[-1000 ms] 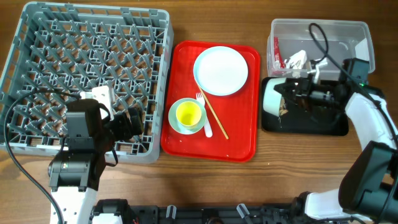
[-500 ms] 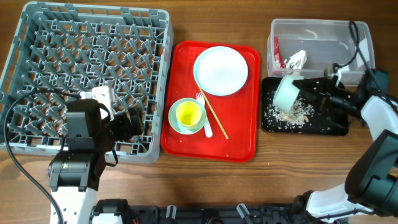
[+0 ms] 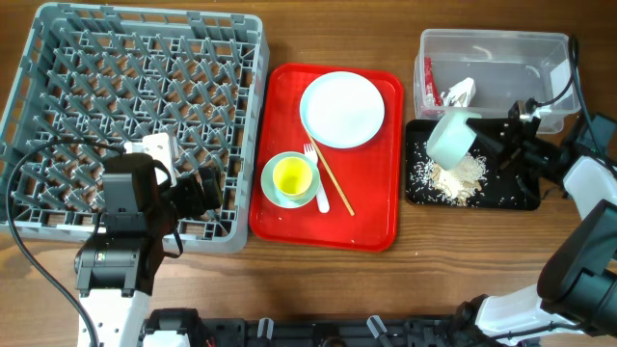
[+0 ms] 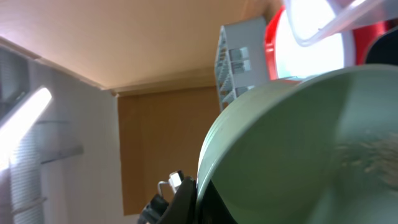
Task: Sort waste into correct bins and load items into the dishwasher rack
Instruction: 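Tip the rice bowl over the black tray to empty it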
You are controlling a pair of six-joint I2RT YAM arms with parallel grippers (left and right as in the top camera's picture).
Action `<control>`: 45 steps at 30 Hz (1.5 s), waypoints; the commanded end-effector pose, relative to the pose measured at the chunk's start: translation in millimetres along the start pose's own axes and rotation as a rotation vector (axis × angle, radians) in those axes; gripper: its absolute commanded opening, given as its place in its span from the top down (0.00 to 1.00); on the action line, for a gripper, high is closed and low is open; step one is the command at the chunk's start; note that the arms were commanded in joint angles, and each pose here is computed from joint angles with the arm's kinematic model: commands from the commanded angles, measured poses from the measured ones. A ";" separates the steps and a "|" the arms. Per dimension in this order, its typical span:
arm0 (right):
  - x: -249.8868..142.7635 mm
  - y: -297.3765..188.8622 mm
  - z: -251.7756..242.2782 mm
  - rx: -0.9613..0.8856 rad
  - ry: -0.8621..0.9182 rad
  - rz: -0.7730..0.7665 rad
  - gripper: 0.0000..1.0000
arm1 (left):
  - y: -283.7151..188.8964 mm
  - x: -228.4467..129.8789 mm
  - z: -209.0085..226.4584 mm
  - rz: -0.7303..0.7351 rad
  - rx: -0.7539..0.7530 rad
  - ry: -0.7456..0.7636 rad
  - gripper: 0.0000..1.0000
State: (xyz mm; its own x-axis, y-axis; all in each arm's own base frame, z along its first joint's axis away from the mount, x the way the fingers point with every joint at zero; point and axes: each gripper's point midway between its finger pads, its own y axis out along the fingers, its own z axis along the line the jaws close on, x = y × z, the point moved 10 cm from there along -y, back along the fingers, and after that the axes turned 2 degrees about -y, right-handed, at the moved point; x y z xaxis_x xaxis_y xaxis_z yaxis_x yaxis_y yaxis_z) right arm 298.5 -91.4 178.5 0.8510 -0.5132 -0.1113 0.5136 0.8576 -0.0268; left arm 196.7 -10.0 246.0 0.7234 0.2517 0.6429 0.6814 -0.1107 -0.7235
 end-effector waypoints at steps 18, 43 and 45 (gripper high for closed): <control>5.2 1.1 -12.9 -0.113 0.014 -0.056 0.96 | -3.7 5.7 -0.7 -0.022 0.000 -0.010 0.00; -5.7 18.7 -13.2 -0.093 -0.183 0.033 0.96 | -3.5 5.7 -0.6 -0.022 0.001 -0.011 0.00; -8.4 25.7 -15.8 -0.135 -0.174 0.045 0.96 | -3.5 5.7 -0.6 -0.022 0.000 -0.010 0.00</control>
State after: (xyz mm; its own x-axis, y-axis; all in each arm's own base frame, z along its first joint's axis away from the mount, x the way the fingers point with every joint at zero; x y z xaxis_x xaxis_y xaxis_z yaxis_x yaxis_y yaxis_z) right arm 299.6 -74.6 169.0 0.8754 -0.4791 0.0647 0.4831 0.8714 -0.0847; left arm 196.8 -10.0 246.1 0.7229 0.2517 0.6434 0.6820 -0.1107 -0.7229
